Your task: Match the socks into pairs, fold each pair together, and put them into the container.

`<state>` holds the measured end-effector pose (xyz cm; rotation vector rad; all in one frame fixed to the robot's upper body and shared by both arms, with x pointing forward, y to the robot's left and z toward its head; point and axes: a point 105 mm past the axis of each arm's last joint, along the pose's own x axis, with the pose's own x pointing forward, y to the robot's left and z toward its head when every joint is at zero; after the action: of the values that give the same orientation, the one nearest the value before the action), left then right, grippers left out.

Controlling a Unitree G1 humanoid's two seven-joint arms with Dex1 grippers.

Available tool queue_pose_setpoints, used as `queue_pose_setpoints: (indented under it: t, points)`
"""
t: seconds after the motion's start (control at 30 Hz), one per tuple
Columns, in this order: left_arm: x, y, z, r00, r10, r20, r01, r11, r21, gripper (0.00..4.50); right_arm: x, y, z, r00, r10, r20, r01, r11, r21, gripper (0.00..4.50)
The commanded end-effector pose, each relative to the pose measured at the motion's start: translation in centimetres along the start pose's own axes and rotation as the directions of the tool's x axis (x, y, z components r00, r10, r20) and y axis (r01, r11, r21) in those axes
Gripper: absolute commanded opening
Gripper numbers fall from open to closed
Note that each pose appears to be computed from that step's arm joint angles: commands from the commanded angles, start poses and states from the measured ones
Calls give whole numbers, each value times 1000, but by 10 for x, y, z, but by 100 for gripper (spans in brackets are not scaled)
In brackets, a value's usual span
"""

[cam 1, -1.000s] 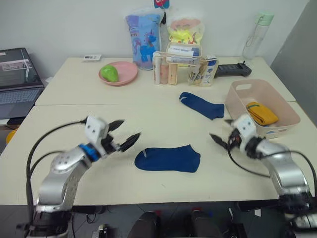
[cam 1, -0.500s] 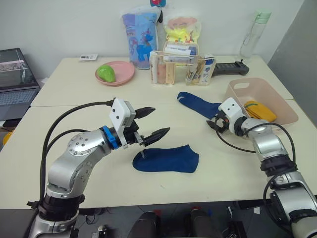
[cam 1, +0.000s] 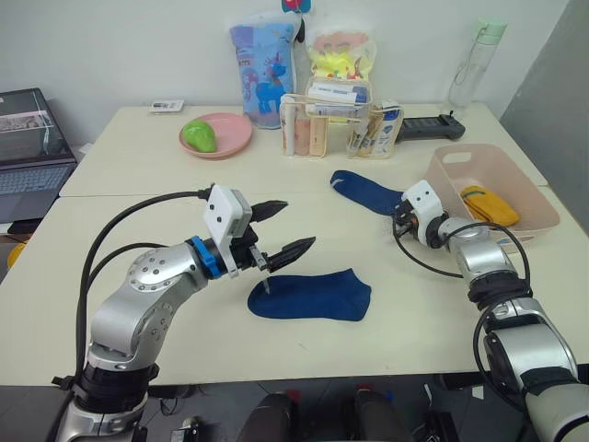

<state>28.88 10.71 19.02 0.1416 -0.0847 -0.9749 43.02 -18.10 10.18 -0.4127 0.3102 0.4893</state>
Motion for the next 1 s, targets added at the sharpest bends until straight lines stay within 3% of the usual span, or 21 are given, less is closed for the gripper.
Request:
queue_pose_setpoints:
  t: [0.03,0.2,0.33,0.57,0.7,0.87,1.0]
  points:
    - [-4,0,8,1000,6,21,-7,999,35,450,-4,0,30,996,30,89,-24,997,-67,2]
    - [-9,8,0,1000,26,-11,-26,999,36,450,-15,38,45,970,223,98,-200,958,-203,2]
    - [-13,14,-3,999,34,-31,-33,999,38,450,-42,72,43,924,374,74,-342,899,-272,2]
    - [-11,26,-13,996,15,-83,-11,999,52,450,-91,101,30,851,525,-13,-493,791,-362,2]
    - [8,41,-24,993,23,-118,-15,998,65,450,-112,103,35,832,554,-19,-522,773,-361,2]
    - [43,53,-34,991,-6,-133,21,993,112,450,-114,106,34,842,539,-27,-514,787,-342,2]
    - [55,56,-68,948,-71,-311,186,915,359,450,-109,99,39,866,499,10,-474,828,-301,2]
